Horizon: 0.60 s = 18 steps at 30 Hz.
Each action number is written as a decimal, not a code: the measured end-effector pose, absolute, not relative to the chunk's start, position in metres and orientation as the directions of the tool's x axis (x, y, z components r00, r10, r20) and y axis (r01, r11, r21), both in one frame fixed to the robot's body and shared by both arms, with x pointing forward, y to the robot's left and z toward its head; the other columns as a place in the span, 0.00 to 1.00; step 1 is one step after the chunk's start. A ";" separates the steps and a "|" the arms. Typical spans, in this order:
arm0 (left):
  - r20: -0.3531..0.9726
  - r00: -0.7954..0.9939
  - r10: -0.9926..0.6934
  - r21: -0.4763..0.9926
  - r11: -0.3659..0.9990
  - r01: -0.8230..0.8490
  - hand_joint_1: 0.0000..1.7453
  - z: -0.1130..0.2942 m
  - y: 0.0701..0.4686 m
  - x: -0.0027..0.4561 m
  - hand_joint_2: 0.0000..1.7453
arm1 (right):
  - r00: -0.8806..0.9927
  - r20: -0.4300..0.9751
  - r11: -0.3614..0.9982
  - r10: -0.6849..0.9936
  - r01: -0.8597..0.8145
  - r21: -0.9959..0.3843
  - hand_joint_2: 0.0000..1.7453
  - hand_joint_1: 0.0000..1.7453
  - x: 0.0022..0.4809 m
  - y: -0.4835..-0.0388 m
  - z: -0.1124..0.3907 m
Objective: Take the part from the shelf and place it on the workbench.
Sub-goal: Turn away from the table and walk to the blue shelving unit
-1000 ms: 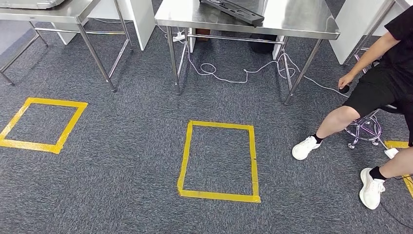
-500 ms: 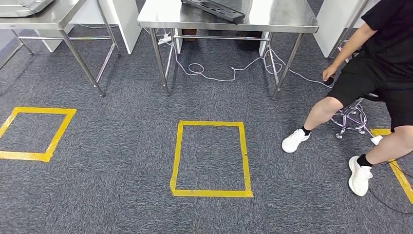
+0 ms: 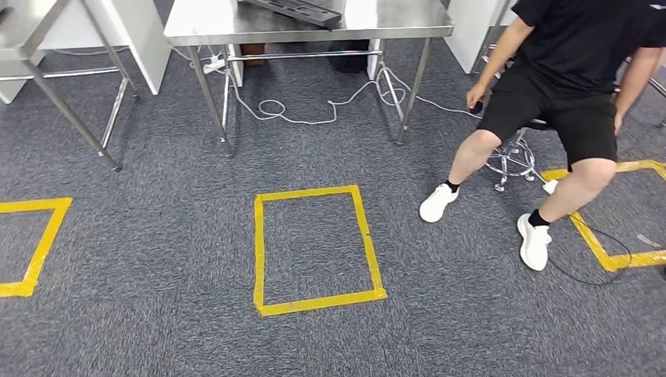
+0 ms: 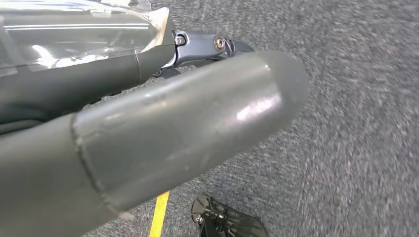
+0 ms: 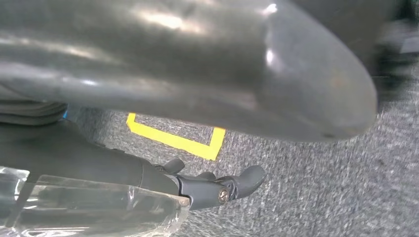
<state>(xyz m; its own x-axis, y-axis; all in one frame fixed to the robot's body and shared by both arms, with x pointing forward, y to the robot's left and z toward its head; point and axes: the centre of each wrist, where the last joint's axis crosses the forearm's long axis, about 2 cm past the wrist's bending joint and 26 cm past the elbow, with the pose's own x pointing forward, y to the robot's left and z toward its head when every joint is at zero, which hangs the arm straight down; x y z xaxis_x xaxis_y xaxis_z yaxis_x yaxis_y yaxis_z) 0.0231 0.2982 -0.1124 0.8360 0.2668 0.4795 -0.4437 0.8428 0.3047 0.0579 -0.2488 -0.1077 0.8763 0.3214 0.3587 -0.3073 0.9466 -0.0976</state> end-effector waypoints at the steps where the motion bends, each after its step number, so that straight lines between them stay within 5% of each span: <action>1: 0.480 0.836 0.266 0.305 0.843 -0.443 0.00 -0.112 0.298 0.023 0.00 | 0.876 0.360 0.946 0.322 -0.308 -0.099 0.00 0.00 0.059 -0.249 -0.108; 18: 0.489 0.835 0.252 0.303 0.849 -0.434 0.00 -0.113 0.299 0.021 0.00 | 0.871 0.365 0.944 0.328 -0.312 -0.103 0.00 0.00 0.058 -0.249 -0.108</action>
<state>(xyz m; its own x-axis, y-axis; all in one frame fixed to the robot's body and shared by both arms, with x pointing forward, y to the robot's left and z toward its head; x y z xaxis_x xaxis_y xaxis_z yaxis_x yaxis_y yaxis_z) 0.0213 0.2990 -0.1125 0.8351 0.2524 0.4887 -0.4337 0.8486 0.3030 0.0581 -0.2487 -0.1076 0.8714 0.3278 0.3650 -0.3123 0.9444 -0.1026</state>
